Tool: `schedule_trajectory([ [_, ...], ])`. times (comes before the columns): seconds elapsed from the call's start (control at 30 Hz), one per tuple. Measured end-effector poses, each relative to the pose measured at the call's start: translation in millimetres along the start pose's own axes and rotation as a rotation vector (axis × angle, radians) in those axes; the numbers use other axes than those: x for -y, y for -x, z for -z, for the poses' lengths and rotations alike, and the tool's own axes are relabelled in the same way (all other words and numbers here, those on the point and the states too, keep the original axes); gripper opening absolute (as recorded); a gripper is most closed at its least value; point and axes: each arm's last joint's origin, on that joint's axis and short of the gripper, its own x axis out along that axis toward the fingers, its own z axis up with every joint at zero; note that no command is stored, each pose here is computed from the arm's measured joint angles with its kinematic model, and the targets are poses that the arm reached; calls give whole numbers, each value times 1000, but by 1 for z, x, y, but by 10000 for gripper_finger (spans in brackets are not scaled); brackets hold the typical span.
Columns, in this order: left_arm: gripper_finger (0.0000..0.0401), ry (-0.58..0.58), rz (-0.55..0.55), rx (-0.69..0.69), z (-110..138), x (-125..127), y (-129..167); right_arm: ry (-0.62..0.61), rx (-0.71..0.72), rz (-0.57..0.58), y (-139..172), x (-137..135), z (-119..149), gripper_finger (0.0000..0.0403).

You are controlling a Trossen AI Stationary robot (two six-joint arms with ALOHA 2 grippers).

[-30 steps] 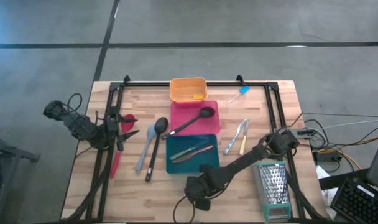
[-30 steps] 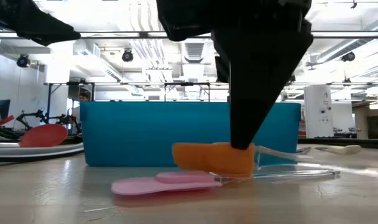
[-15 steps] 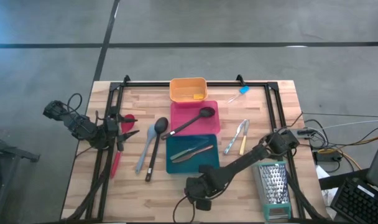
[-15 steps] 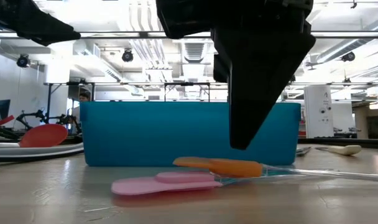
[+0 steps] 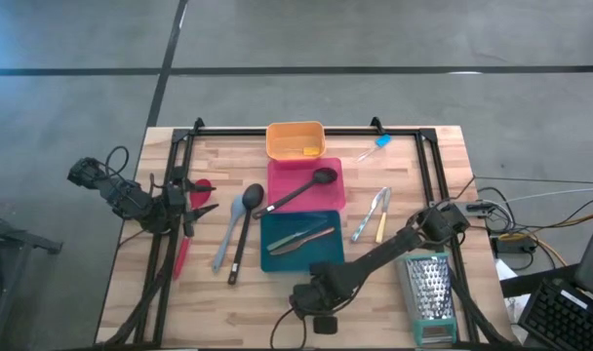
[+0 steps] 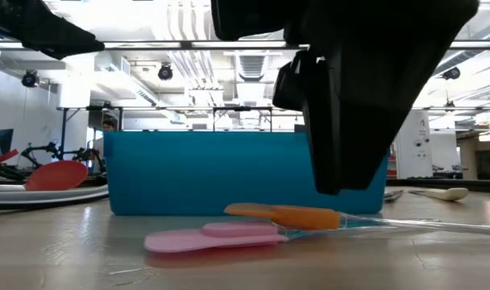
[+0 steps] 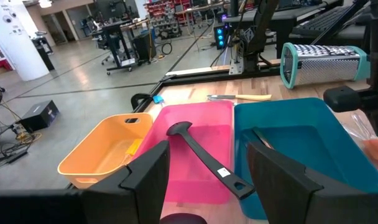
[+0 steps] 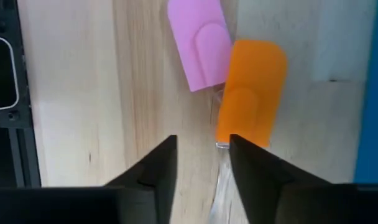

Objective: Pick & Place Kitchen Items
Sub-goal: Put the orange spatula into the yellow bin

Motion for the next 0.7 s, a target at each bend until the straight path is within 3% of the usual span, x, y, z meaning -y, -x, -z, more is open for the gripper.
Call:
schedule_trajectory([
  [0.37, 218, 0, 0, 0, 0, 0, 0, 28, 8, 9, -3, 4, -3, 269],
  [0.53, 218, 0, 0, 0, 0, 0, 0, 31, 33, 56, -3, 8, -5, 281],
  [0.7, 218, 0, 0, 0, 0, 0, 0, 28, 36, 59, -5, 10, -6, 262],
])
